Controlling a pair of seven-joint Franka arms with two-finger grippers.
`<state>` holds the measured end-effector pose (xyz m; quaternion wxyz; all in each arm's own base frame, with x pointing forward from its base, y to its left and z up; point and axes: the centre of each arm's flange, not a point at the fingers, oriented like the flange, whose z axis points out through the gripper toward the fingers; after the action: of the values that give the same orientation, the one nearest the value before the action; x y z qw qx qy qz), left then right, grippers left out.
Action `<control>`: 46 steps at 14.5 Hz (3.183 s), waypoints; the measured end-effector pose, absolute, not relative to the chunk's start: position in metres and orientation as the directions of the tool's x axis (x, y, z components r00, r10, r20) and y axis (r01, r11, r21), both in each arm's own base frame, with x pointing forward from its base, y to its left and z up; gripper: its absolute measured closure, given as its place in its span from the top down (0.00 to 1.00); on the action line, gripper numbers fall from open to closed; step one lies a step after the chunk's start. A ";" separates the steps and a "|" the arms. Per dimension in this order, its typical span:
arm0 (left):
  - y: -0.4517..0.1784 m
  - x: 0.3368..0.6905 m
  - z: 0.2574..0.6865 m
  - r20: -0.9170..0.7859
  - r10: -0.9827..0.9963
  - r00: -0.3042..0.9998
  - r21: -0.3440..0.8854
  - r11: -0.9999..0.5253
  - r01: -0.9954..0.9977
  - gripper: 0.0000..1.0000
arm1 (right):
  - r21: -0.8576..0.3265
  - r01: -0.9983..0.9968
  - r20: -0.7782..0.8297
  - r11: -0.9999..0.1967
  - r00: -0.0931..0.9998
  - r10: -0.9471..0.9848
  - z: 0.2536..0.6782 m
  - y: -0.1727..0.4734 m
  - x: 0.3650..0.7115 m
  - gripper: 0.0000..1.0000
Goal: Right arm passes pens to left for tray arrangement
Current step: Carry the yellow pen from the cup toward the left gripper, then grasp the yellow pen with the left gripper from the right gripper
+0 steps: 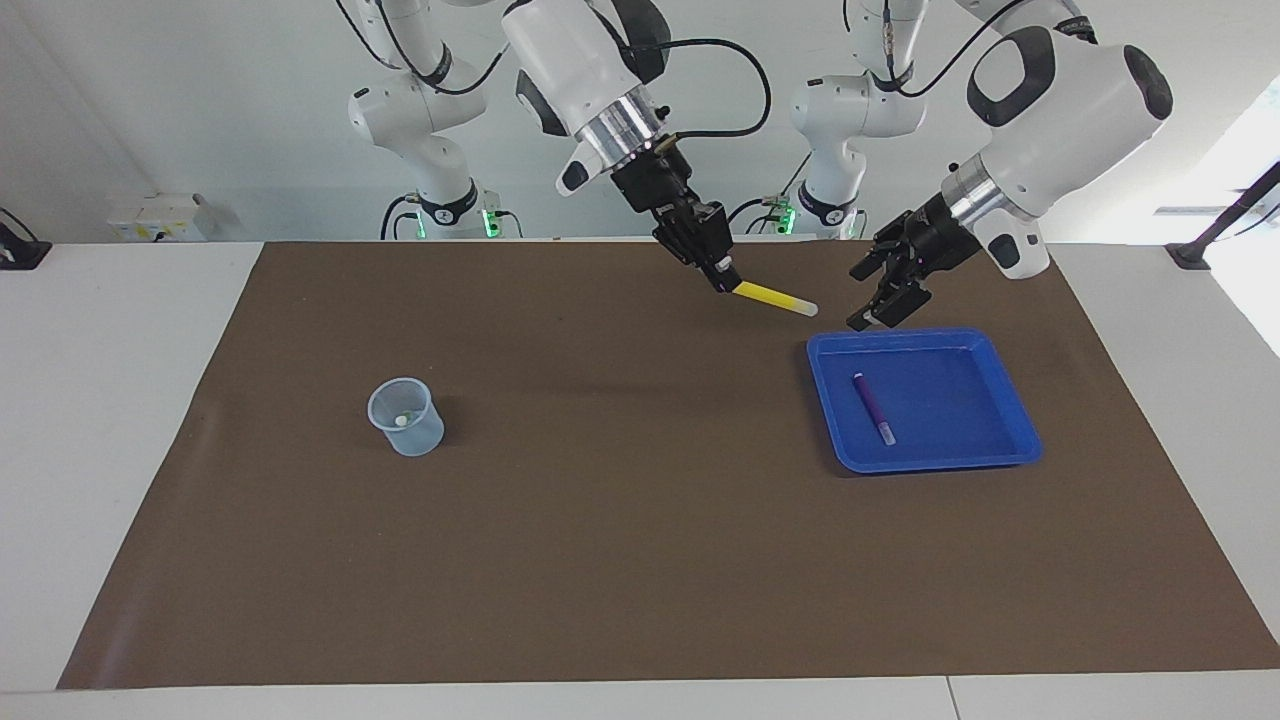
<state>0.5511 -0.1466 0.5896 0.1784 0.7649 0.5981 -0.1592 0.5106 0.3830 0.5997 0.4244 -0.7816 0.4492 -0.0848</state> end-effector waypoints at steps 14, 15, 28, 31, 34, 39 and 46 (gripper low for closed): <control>-0.263 0.517 0.613 -0.391 0.920 0.004 0.166 0.066 0.984 1.00 | -0.701 -0.659 -0.255 -0.272 0.588 -0.768 0.561 0.402 0.497 0.18; -0.268 0.514 0.606 -0.380 0.925 0.011 0.156 0.052 0.986 1.00 | -0.701 -0.658 -0.255 -0.274 0.591 -0.766 0.560 0.404 0.495 0.18; -0.239 0.517 0.570 -0.363 0.924 -0.122 0.083 0.163 0.983 1.00 | -0.703 -0.655 -0.248 -0.277 0.591 -0.767 0.559 0.401 0.498 0.18; -0.230 0.521 0.571 -0.393 0.912 -0.115 0.078 0.158 0.984 0.97 | -0.703 -0.655 -0.248 -0.277 0.591 -0.768 0.559 0.401 0.498 0.18; -0.230 0.521 0.571 -0.398 0.911 -0.108 0.078 0.151 0.985 0.92 | -0.703 -0.655 -0.248 -0.277 0.590 -0.768 0.559 0.401 0.498 0.18; -0.231 0.520 0.570 -0.398 0.912 -0.105 0.077 0.147 0.986 0.74 | -0.702 -0.656 -0.248 -0.276 0.589 -0.769 0.558 0.400 0.499 0.18; -0.234 0.518 0.570 -0.397 0.914 -0.086 0.082 0.129 0.988 0.19 | -0.705 -0.653 -0.242 -0.277 0.588 -0.772 0.556 0.397 0.502 0.18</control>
<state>0.5175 -0.2336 0.5702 0.1793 0.6518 0.7295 -0.1041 0.5022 0.3970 0.5561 0.4014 -0.7955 0.4479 -0.0736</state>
